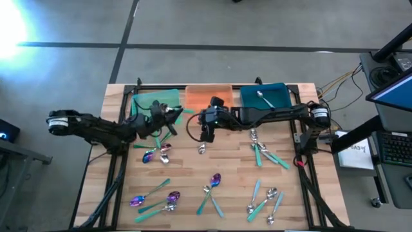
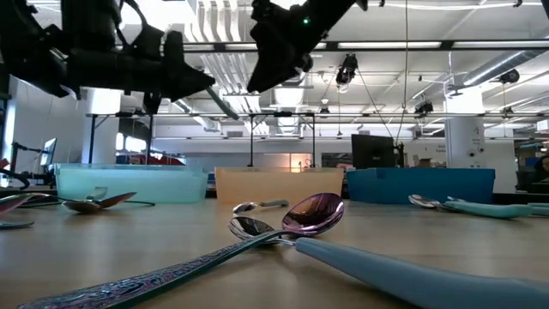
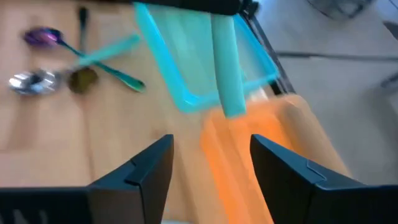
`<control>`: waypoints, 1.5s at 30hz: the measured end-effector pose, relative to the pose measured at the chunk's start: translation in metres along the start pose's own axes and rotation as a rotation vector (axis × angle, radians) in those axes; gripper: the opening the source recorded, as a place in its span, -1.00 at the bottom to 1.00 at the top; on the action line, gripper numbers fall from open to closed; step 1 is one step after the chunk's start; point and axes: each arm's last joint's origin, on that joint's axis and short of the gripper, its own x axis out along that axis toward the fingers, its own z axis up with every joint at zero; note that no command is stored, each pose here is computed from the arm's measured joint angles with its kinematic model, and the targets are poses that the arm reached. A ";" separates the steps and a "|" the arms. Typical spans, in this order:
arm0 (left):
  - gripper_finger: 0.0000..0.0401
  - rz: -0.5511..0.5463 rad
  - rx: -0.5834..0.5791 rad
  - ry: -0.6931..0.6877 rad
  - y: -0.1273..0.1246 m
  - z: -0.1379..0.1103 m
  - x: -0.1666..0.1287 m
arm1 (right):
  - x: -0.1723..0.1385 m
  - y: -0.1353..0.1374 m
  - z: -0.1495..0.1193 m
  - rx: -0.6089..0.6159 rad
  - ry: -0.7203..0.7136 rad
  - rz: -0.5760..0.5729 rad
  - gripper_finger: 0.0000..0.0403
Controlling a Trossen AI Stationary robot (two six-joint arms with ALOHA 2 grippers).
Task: Sort silverware by color (type)
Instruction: Put the green spoon into the orange bin, then put the blue spoon into the green bin
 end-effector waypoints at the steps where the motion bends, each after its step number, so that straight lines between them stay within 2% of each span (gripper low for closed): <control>1: -0.85 0.006 0.004 0.006 0.004 -0.001 0.003 | -0.002 -0.001 -0.001 -0.009 0.027 -0.013 0.03; 6: -0.85 0.016 0.021 0.050 0.016 -0.005 0.027 | -0.010 -0.007 -0.006 -0.034 0.106 -0.058 0.01; 15: -0.85 0.053 0.066 0.156 0.027 -0.026 0.088 | -0.009 -0.017 -0.019 0.009 0.214 -0.096 -0.09; 22: -0.80 0.127 0.035 0.189 0.046 -0.043 0.113 | -0.001 -0.019 -0.040 0.014 0.297 -0.110 -0.14; 28: -0.52 0.137 -0.019 0.197 0.053 -0.045 0.118 | 0.004 -0.021 -0.052 0.021 0.341 -0.124 -0.13; 34: -0.37 0.106 -0.013 0.188 0.051 -0.037 0.118 | 0.006 -0.023 -0.057 0.032 0.356 -0.131 -0.13; 39: -0.33 0.037 -0.032 0.194 0.047 -0.027 0.115 | 0.007 -0.024 -0.058 0.033 0.358 -0.133 -0.13; 45: -0.37 -0.084 -0.063 0.237 0.040 -0.015 0.088 | 0.007 -0.025 -0.059 0.029 0.363 -0.133 -0.13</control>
